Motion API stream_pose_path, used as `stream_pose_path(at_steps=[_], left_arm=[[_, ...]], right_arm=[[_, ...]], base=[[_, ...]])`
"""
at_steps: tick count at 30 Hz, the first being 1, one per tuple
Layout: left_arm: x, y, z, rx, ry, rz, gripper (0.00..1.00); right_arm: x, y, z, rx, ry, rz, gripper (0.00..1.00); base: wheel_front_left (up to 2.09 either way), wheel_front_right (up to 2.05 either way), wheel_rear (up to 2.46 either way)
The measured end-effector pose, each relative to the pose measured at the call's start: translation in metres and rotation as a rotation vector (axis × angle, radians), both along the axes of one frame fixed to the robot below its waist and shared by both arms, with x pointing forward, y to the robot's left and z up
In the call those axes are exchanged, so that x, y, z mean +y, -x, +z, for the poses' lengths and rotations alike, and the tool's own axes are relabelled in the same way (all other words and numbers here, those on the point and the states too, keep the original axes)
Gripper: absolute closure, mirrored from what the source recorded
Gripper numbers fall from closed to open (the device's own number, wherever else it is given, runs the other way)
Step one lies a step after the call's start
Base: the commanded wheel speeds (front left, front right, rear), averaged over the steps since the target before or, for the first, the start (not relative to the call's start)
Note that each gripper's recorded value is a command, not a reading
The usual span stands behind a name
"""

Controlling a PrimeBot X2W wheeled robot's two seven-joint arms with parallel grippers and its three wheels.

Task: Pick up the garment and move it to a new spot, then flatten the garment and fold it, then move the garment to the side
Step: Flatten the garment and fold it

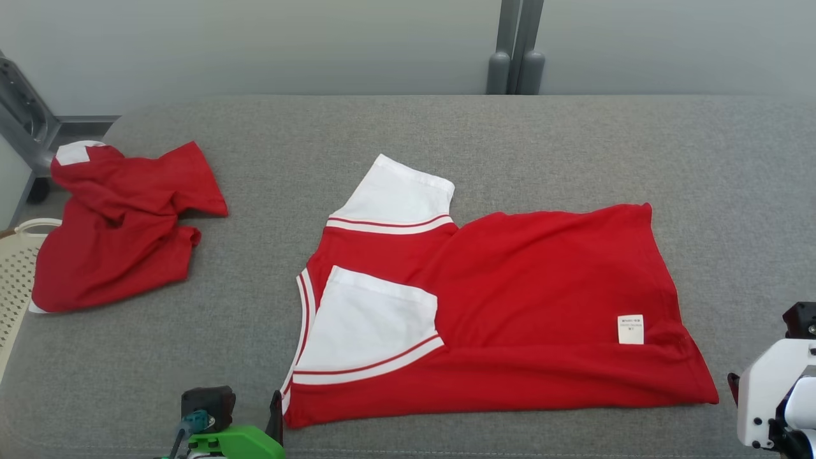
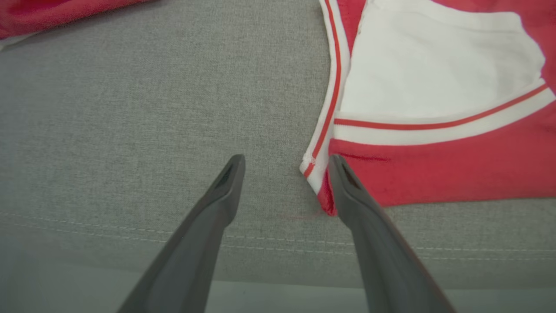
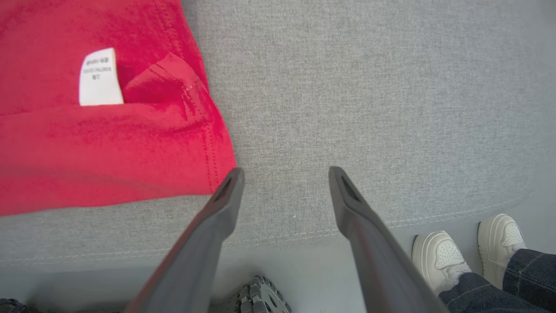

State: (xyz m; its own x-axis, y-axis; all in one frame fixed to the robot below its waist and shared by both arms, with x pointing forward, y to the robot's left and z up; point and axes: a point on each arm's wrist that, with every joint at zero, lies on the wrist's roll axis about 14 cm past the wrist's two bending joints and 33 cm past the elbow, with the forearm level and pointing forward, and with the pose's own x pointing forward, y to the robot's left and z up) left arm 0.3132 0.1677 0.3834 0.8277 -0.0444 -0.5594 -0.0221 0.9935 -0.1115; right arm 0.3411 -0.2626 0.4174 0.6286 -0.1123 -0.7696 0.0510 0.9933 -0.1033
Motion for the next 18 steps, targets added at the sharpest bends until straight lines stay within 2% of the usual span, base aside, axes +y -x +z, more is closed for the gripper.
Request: stream_pose_path(at_steps=[4,9,15,18], left_arm=[[0.012,-0.003,0.021,-0.124,-0.002,0.052,0.0],[0.025,-0.01,0.058,-0.316,-0.015,0.097,0.0],[0.034,-0.012,0.097,-0.514,-0.041,0.099,0.0],[0.04,-0.011,0.11,-0.566,-0.088,0.098,0.0]], right_arm=[[0.012,-0.005,0.012,-0.108,-0.034,-0.001,0.0],[0.026,-0.028,0.051,-0.4,-0.102,-0.02,0.0],[0.068,-0.038,0.07,-0.629,-0.216,0.055,0.0],[0.083,-0.039,0.079,-0.722,-0.251,0.087,0.0]], base=[[0.0,0.0,0.0],[0.0,0.0,0.0],[0.0,0.0,0.0],[0.0,0.0,0.0]])
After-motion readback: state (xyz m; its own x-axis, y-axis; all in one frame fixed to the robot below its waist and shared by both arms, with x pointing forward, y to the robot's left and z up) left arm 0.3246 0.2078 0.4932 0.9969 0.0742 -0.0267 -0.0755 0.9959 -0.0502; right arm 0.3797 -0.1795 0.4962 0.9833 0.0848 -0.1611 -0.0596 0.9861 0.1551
